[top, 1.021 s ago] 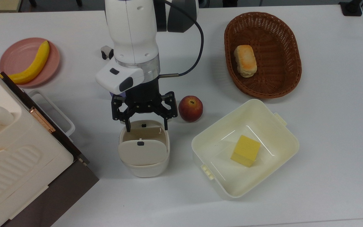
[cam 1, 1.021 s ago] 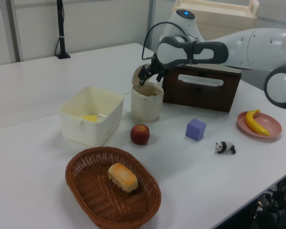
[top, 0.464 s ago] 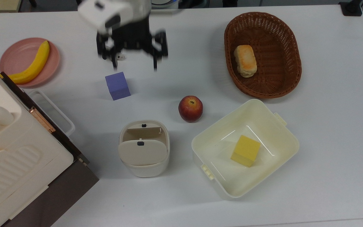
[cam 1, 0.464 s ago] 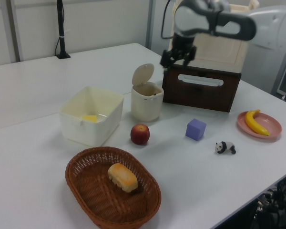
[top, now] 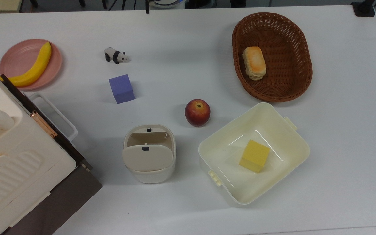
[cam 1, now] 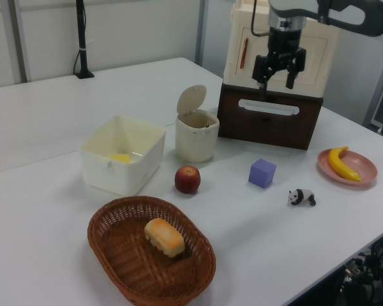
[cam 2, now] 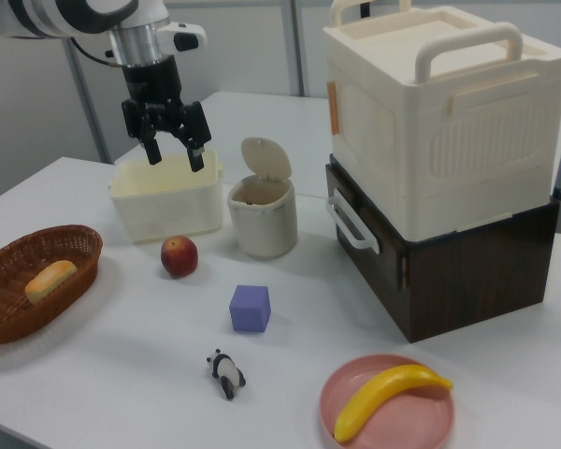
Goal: Grab it up and put it in the trash
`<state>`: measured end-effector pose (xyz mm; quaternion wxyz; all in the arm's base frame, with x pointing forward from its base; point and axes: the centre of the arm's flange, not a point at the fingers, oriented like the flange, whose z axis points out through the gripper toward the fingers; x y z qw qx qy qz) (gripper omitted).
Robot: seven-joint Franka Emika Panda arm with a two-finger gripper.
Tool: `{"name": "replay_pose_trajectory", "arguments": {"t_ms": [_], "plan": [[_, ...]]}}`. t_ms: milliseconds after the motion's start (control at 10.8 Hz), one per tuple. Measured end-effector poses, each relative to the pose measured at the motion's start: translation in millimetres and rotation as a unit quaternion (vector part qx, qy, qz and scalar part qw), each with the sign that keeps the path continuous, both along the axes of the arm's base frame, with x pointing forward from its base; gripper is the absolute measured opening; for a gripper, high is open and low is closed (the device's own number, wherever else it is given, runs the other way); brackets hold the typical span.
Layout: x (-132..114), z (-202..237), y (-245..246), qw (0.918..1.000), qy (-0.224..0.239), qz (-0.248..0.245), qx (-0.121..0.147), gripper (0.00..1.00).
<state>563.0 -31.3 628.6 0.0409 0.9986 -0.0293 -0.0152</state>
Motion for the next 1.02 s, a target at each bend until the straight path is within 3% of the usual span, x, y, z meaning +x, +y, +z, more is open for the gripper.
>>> {"name": "replay_pose_trajectory", "arguments": {"t_ms": [650, 1021], "plan": [[-3.8, -2.7, -2.0, 0.9999, 0.006, -0.015, 0.0, 1.0], [-4.3, -2.4, -4.7, 0.9994, 0.005, -0.02, 0.027, 1.0]]}}
